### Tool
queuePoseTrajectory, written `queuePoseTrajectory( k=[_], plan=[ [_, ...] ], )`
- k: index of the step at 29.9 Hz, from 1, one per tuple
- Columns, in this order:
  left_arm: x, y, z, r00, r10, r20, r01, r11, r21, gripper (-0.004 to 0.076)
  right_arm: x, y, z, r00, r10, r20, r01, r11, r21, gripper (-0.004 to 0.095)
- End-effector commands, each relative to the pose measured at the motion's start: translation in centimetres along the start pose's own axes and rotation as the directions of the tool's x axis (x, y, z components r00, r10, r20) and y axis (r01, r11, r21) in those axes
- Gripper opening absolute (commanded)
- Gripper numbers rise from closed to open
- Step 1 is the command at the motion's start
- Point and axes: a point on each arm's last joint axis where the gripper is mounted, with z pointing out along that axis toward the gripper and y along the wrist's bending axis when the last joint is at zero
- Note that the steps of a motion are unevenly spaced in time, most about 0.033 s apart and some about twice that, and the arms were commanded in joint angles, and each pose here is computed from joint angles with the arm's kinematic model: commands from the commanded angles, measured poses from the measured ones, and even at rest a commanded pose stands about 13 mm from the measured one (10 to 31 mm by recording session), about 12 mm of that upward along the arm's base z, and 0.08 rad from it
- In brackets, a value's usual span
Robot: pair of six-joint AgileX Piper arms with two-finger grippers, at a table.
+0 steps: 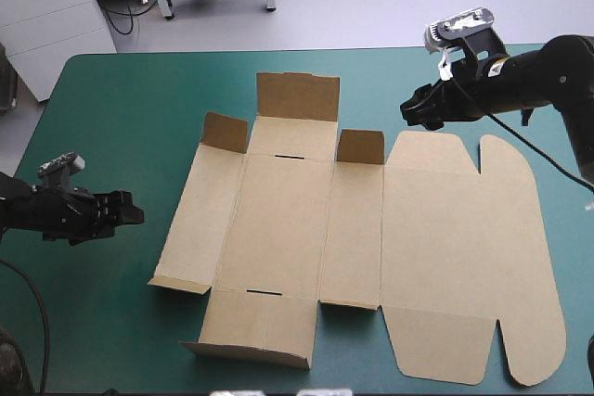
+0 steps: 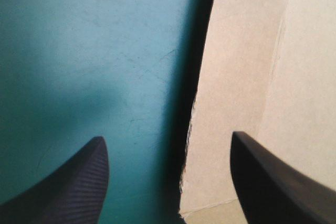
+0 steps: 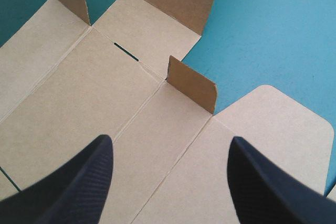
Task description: Fold the box
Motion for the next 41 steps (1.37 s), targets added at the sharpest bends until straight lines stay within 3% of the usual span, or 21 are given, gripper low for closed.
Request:
queuePoseTrajectory(
  k=[1, 8, 17, 26, 35, 38, 41],
  plan=[
    [-0.8, -0.4, 0.2, 0.999, 0.043, 0.002, -0.043, 0.995, 0.089, 0.0475, -0.3, 0.7, -2.1, 0.998, -0.012, 0.062, 0.012, 1.000, -0.007, 0.0586],
    [-1.7, 0.1, 2.8, 0.997, 0.053, -0.063, -0.035, 0.962, 0.270, 0.0475, -0.3, 0.7, -2.1, 0.998, -0.014, 0.060, 0.014, 1.000, -0.002, 0.0586],
    [-1.9, 1.3, 5.4, 0.986, 0.028, -0.161, 0.018, 0.960, 0.279, 0.0475, -0.2, 0.4, -2.1, 0.998, -0.024, 0.052, 0.023, 0.999, 0.029, 0.0586],
    [-0.8, -1.9, 9.3, 0.930, 0.161, -0.330, -0.047, 0.943, 0.329, 0.0472, -0.4, 0.3, -2.1, 0.997, -0.025, 0.068, 0.023, 0.999, 0.037, 0.0586],
    [0.4, -6.2, 11.1, 0.887, 0.269, -0.375, -0.104, 0.908, 0.406, 0.0465, -0.4, 0.3, -2.1, 0.997, -0.021, 0.068, 0.019, 0.999, 0.037, 0.0575],
    [0.7, -7.2, 11.4, 0.879, 0.287, -0.381, -0.111, 0.901, 0.420, 0.0411, -0.3, 0.3, -2.1, 0.998, -0.021, 0.067, 0.019, 0.999, 0.036, 0.0558],
    [0.2, -7.7, 11.2, 0.884, 0.281, -0.372, -0.111, 0.902, 0.417, 0.0281, -0.3, 0.3, -2.1, 0.998, -0.021, 0.067, 0.019, 0.999, 0.036, 0.0530]
  ],
)
